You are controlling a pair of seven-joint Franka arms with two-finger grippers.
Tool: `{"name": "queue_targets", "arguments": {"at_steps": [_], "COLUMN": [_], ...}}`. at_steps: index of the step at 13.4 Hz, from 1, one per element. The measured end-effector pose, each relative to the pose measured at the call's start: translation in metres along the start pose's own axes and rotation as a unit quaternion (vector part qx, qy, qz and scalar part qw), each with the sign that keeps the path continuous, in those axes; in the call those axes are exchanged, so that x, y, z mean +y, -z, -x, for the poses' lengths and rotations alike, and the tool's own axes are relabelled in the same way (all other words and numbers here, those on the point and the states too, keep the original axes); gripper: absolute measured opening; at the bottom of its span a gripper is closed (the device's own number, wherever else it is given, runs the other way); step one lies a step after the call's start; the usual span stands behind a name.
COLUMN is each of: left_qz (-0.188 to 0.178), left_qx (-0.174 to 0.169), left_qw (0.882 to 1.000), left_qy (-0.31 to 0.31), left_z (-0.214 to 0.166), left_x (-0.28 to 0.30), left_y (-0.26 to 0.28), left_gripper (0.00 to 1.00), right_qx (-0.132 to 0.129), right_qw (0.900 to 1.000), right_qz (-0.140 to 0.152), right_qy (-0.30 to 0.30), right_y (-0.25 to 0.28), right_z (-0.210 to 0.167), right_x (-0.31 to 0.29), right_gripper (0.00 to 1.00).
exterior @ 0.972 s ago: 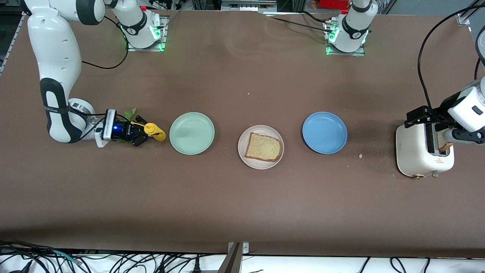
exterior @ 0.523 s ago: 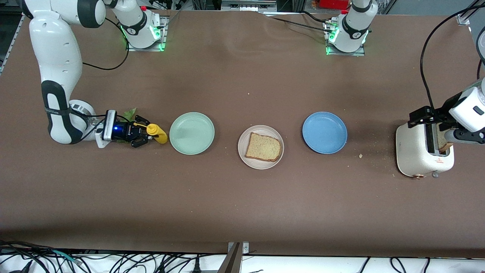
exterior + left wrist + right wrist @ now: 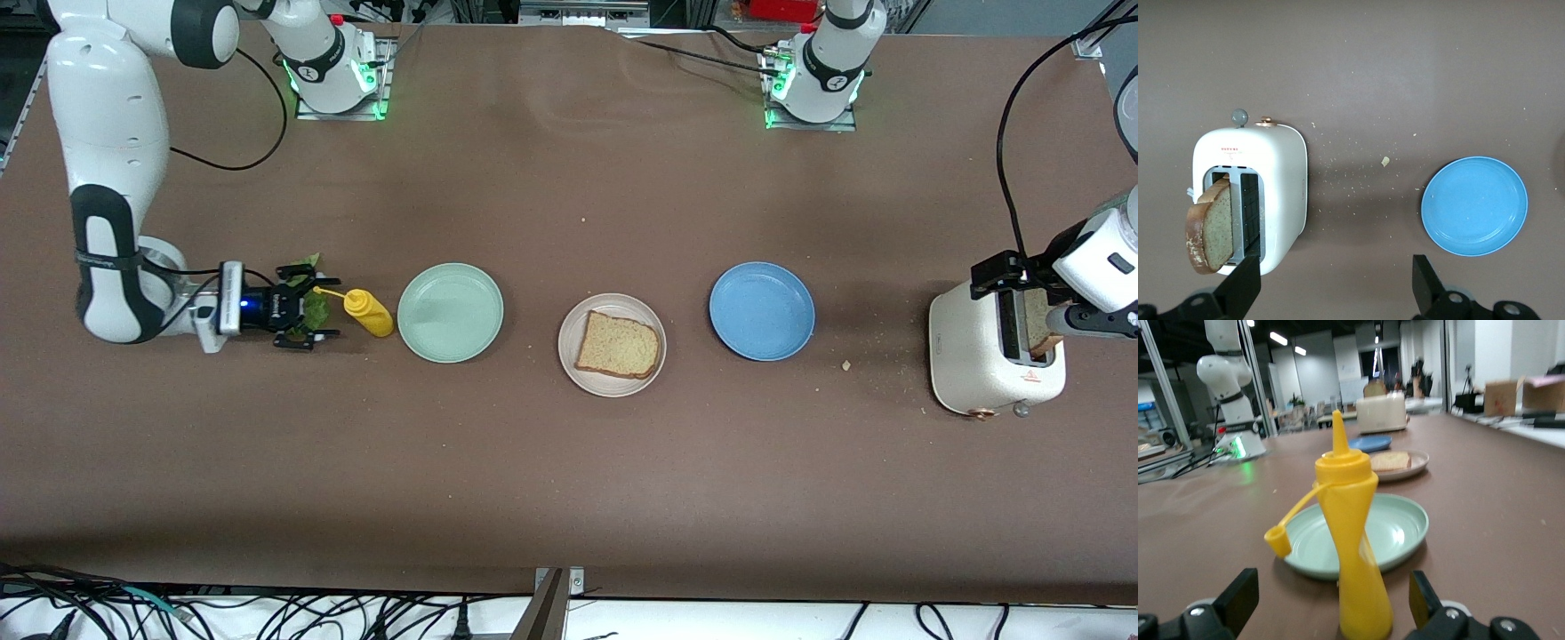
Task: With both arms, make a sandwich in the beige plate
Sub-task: 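Set the mustard bottle down and open the right gripper, then move the right gripper over the green lettuce leaf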
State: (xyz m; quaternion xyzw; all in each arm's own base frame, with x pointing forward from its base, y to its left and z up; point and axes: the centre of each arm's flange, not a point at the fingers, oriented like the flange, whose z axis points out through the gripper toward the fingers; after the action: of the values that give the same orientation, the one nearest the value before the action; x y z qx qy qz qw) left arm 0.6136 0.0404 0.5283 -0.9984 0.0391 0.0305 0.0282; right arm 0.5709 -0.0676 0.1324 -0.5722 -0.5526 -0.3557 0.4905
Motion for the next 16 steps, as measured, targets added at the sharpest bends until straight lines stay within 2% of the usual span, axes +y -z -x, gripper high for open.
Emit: {"name": "queue_targets", "arguments": {"at_steps": [3,5,7,10,14,15,16], "left_qz": [0.0,0.0,-0.001,-0.001,-0.001,-0.001,-0.001], "left_qx": [0.001,0.005,0.004,0.004,0.004,0.003,0.004], "left_qw": [1.0,1.0,1.0,1.0,1.0,1.0,1.0], "left_qy": [0.01,0.004,-0.004,-0.001,-0.006,-0.009,-0.01], "left_z": [0.001,-0.001,-0.003,-0.006,-0.004,-0.003,-0.002], "left_x": [-0.013,-0.026,-0.043,-0.058,-0.072,-0.077,-0.081], "left_y": [-0.003,-0.009,-0.02,-0.03,-0.049,-0.052,-0.055], "left_gripper": [1.0,1.0,1.0,1.0,1.0,1.0,1.0], "right_qx": [-0.094,-0.144,-0.205,-0.288,-0.402,-0.417,-0.422], "right_qw": [0.994,0.984,0.969,0.939,0.88,0.873,0.87], "right_qz": [-0.026,-0.033,-0.037,-0.014,0.043,0.048,0.049], "right_qy": [-0.054,-0.102,-0.131,-0.189,-0.248,-0.25,-0.25], "right_y": [0.049,0.065,0.079,0.089,0.067,0.058,0.052], "right_z": [-0.047,-0.072,-0.094,-0.127,-0.215,-0.23,-0.235], "right_x": [0.02,0.027,0.033,0.035,0.033,0.033,0.033], "right_gripper": [1.0,1.0,1.0,1.0,1.0,1.0,1.0]}}
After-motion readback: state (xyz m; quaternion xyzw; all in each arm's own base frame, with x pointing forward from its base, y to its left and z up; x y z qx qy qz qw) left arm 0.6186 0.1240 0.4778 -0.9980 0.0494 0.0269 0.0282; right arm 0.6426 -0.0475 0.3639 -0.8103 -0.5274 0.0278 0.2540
